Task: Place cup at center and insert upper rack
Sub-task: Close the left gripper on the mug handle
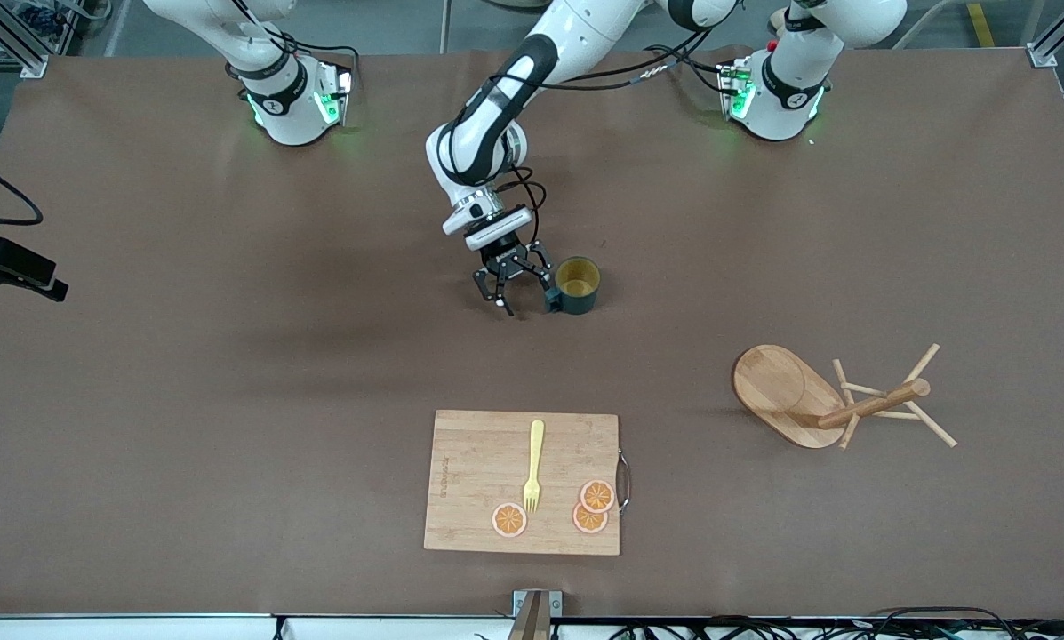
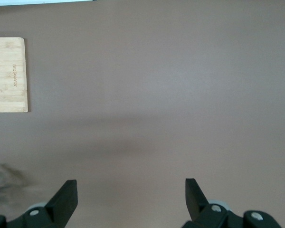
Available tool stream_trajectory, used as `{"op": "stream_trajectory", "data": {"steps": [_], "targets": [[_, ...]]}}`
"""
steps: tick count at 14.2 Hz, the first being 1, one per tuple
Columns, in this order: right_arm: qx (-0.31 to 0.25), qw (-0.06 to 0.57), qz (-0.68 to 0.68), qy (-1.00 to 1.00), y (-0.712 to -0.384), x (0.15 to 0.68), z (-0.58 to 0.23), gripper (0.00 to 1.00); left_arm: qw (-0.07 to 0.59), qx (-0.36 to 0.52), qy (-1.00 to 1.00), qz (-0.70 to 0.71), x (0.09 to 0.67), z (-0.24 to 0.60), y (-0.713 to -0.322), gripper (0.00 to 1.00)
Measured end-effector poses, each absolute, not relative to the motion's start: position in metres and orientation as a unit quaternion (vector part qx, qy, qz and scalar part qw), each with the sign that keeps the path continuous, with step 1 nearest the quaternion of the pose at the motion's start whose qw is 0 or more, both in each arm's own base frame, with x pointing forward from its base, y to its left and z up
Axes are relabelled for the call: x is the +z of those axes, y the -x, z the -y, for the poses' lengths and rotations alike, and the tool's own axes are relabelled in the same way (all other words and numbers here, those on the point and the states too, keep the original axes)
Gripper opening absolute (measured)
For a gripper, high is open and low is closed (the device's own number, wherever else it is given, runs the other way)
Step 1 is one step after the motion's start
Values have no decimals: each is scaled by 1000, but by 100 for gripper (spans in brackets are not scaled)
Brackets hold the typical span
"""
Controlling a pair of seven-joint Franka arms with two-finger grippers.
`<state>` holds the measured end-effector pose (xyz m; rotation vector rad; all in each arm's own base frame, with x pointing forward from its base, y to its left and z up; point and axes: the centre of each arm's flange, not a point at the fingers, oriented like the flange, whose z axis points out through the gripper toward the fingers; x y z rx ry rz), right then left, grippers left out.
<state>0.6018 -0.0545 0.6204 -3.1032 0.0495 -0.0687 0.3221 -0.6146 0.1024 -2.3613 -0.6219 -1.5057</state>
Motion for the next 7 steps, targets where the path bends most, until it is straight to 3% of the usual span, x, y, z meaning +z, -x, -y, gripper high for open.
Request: {"op": "stream_trajectory", "data": {"steps": [7], "targets": [[-22, 19, -16, 999, -602, 620, 55, 100, 139, -523, 812, 217, 103, 610, -333, 87]]}}
